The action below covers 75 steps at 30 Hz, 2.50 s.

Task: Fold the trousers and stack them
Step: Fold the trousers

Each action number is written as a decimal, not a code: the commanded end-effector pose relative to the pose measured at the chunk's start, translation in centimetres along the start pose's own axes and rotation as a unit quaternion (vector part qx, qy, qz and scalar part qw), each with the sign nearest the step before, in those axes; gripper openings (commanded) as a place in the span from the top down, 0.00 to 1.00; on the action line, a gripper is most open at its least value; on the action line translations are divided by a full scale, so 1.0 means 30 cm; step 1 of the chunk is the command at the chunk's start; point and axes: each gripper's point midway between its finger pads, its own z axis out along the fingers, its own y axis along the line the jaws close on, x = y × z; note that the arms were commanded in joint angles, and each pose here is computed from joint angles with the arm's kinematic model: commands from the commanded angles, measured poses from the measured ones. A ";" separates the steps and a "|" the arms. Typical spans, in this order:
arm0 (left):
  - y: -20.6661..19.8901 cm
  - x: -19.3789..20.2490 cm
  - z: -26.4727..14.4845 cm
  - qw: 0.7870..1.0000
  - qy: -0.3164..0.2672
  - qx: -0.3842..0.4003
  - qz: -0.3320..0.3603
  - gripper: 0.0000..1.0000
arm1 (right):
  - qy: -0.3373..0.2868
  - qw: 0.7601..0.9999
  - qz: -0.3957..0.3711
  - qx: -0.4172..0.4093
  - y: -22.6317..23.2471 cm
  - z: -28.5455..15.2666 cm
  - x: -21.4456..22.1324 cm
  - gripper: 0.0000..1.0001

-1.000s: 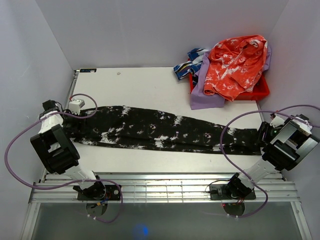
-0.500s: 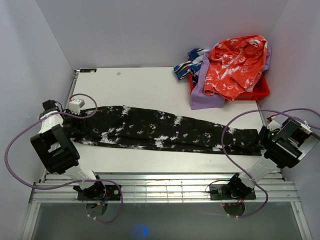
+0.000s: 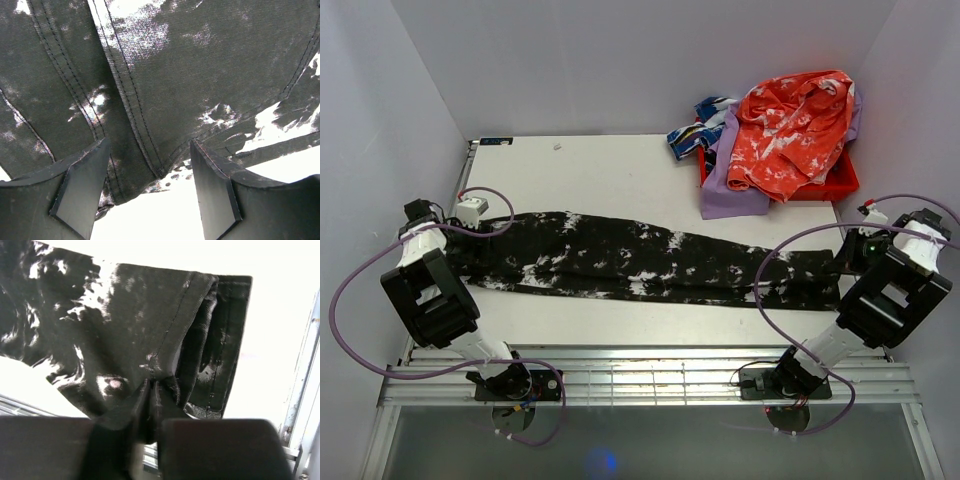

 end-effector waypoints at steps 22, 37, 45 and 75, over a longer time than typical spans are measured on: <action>0.007 -0.003 -0.008 1.000 -0.001 -0.005 0.001 0.24 | 0.009 0.996 -0.009 0.085 -0.158 0.121 0.002 0.50; 0.010 0.004 0.001 1.000 -0.002 -0.008 -0.003 0.24 | 0.039 0.998 -0.009 0.040 -0.099 0.157 0.023 0.87; -0.079 -0.133 -0.122 0.987 -0.099 0.013 0.124 0.28 | -0.006 0.997 -0.052 0.053 -0.041 -0.003 -0.110 0.92; -0.756 -0.098 0.223 0.833 -0.063 0.176 0.520 0.39 | 0.033 0.994 -0.055 0.093 -0.111 -0.030 -0.118 0.92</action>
